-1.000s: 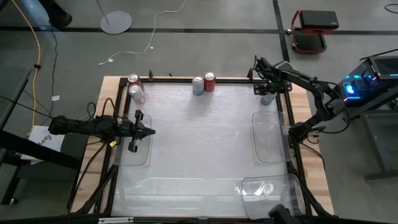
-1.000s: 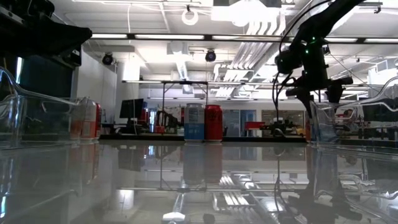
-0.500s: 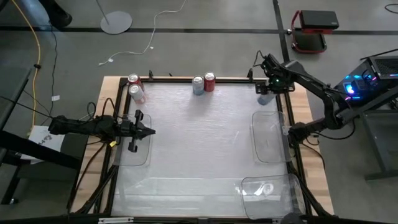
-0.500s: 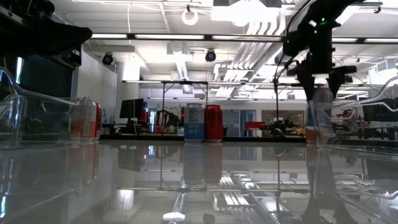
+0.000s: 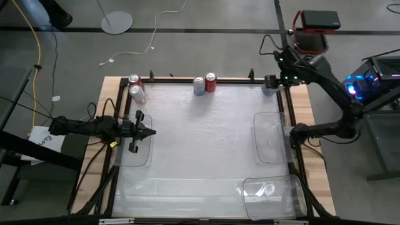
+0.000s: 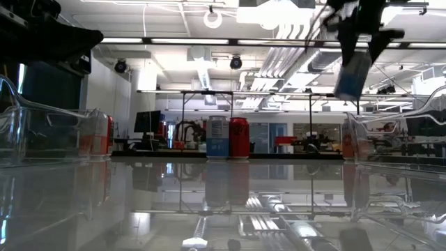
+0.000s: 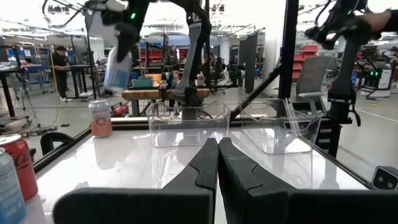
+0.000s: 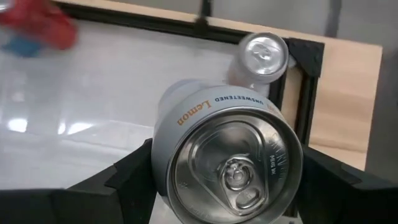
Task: Sort soda cans
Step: Put the right blue-white soda can into the right transparent bin
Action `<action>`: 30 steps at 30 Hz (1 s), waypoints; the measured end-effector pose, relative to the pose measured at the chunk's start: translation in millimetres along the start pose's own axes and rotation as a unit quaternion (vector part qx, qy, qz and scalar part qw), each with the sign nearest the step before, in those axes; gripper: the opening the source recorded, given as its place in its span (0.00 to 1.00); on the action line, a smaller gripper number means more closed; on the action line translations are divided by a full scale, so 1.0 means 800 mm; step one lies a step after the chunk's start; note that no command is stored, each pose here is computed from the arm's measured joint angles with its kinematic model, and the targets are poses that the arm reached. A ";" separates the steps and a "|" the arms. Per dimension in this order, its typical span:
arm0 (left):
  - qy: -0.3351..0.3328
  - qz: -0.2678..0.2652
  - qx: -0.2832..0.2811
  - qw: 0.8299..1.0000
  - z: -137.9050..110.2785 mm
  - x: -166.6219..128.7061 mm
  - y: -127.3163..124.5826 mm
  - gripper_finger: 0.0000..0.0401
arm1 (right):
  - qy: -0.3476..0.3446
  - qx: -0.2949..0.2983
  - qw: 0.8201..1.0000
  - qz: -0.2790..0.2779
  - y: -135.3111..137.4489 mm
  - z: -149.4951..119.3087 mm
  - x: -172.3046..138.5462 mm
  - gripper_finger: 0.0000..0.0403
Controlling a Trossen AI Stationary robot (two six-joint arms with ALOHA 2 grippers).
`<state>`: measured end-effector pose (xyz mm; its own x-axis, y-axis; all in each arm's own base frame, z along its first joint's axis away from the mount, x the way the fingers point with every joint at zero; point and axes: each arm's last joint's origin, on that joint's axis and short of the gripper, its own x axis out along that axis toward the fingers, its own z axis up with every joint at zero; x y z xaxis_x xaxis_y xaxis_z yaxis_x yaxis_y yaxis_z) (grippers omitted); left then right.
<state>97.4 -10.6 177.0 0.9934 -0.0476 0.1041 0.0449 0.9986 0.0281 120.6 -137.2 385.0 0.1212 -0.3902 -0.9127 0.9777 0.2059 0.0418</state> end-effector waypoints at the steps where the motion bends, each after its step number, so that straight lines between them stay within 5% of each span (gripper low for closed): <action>1: 0.000 0.000 0.000 1.000 0.000 0.000 0.000 0.00 | -0.003 -0.009 1.000 0.011 0.002 -0.003 -0.012 0.69; 7: 0.000 0.000 0.000 1.000 0.000 0.000 0.000 0.00 | 0.006 -0.059 0.993 0.099 0.024 -0.031 -0.066 0.69; 14: -0.001 0.004 0.000 1.000 0.000 0.000 0.000 0.00 | 0.068 -0.093 0.977 0.179 0.060 -0.075 -0.081 0.69; 22: -0.003 0.005 0.000 1.000 0.001 0.000 0.000 0.00 | 0.182 -0.102 0.974 0.092 0.090 -0.152 -0.026 0.69; 30: -0.003 0.005 0.000 1.000 0.001 0.000 0.000 0.00 | 0.235 -0.075 0.969 0.034 0.076 -0.201 0.001 0.69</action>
<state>97.4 -10.3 177.7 0.9931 -0.0383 0.1105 0.0355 0.9990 0.0273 152.8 19.3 321.5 0.0578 0.0721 -0.9957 0.9299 0.3590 0.0800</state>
